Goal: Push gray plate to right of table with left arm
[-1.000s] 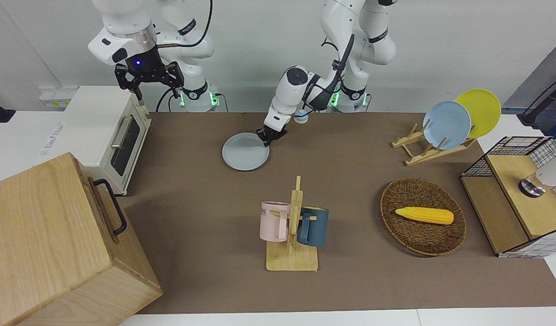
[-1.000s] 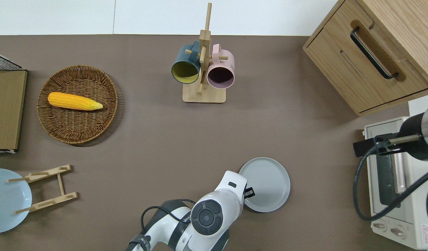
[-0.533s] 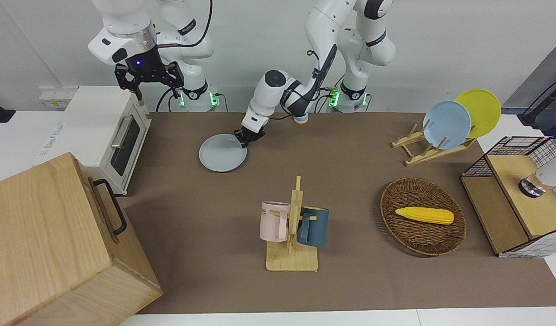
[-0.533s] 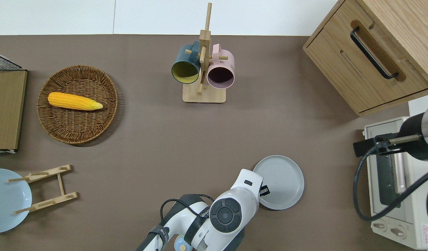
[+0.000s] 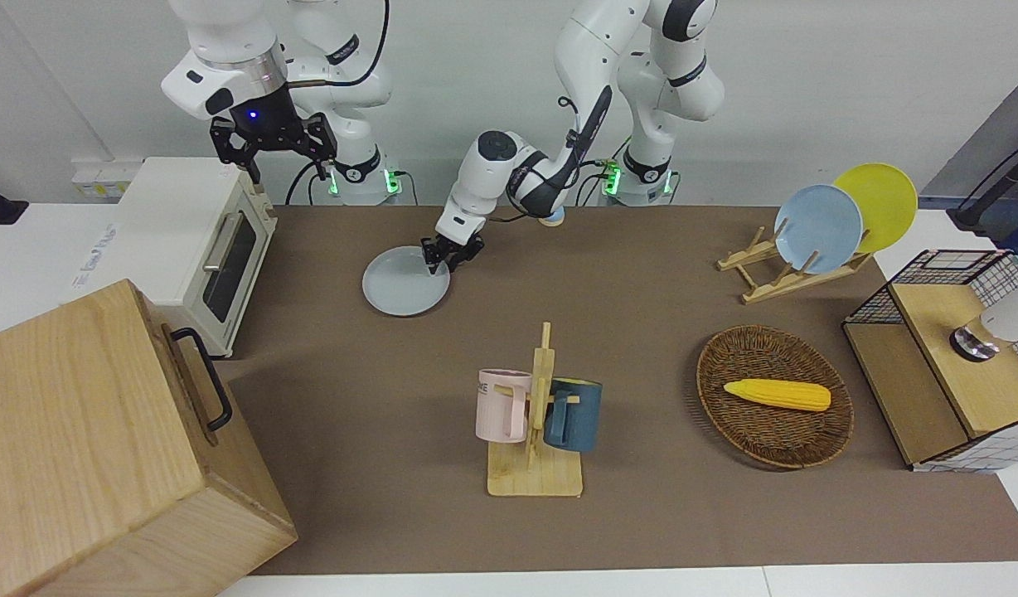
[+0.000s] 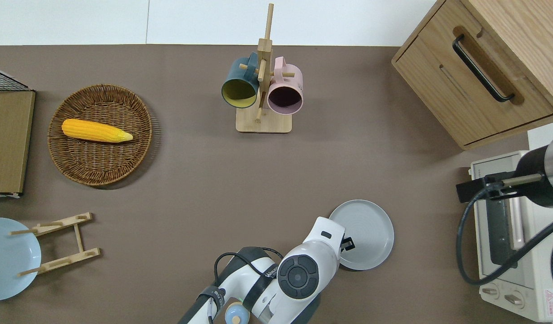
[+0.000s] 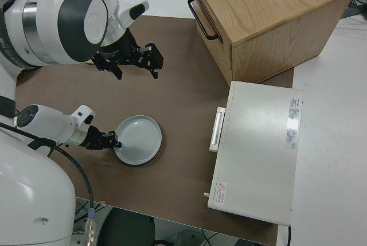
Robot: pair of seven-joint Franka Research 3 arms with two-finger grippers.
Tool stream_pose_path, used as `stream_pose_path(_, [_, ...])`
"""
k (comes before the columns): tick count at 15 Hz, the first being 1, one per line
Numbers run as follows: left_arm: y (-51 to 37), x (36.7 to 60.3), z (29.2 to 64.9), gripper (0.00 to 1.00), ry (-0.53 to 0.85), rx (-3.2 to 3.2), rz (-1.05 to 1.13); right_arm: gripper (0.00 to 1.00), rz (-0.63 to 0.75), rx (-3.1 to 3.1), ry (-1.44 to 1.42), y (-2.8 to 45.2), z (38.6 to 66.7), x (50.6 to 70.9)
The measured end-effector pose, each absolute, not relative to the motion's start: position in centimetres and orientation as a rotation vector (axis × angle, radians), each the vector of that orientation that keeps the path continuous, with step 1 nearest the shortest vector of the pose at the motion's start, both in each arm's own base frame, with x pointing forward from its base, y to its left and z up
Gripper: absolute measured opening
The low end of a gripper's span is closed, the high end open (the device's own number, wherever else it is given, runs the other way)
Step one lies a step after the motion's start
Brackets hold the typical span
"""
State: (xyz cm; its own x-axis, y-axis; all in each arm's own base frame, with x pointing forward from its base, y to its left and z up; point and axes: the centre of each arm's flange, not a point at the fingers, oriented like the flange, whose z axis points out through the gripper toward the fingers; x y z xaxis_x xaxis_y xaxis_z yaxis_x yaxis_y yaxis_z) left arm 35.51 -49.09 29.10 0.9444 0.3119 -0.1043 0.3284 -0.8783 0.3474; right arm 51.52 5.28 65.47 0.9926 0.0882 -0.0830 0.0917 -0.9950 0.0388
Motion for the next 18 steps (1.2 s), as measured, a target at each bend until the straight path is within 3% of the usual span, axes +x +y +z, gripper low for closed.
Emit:
stream_pose_path(5, [-48.1,35.7,30.4,0.99,0.412,2.844,-0.097,1.00,-0.126,3.093,0.140,5.3,65.5,51.5])
stream_pose_path(11, [-45.5,37.4,34.3,1.00,0.392,2.885,-0.063,1.00,-0.126,3.093,0.140,5.3,65.5,51.5])
stream_pose_path(18, [-37.7,42.0,38.7,1.00,0.246,2.953,-0.048,1.00,-0.126,3.093,0.140,5.3,65.5,51.5])
